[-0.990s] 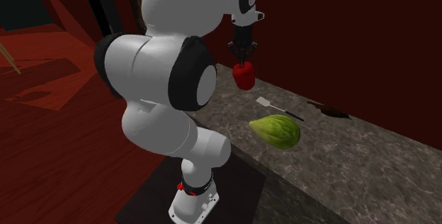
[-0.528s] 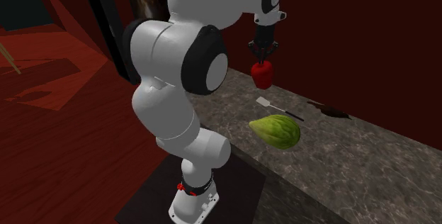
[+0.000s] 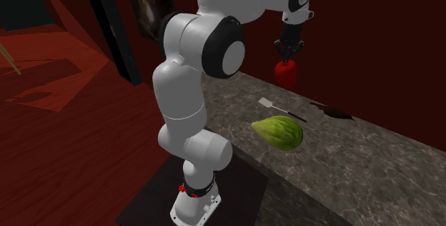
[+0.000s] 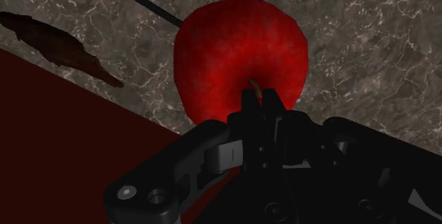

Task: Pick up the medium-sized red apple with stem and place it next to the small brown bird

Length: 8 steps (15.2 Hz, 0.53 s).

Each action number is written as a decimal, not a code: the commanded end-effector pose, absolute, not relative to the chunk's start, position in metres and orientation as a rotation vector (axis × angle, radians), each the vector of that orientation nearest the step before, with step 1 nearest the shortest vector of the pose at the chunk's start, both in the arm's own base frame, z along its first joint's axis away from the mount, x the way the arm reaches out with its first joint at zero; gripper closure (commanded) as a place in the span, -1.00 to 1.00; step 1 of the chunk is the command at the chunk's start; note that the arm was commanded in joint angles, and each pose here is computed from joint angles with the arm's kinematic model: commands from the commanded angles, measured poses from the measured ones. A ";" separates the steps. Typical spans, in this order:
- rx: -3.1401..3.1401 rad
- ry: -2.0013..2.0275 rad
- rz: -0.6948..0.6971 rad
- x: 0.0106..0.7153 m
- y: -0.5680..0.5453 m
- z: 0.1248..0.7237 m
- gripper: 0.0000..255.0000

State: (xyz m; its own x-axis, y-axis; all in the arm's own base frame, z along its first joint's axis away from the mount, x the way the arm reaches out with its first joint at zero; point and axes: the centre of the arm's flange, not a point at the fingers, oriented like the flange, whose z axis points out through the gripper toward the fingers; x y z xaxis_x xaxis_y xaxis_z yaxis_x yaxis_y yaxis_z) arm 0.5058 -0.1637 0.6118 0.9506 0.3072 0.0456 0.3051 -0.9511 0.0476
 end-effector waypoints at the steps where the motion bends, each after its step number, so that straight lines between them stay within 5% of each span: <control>1: 3.061 0.483 0.081 0.521 -0.186 0.611 1.00; 8: 3.061 0.483 0.081 0.574 -0.262 0.612 1.00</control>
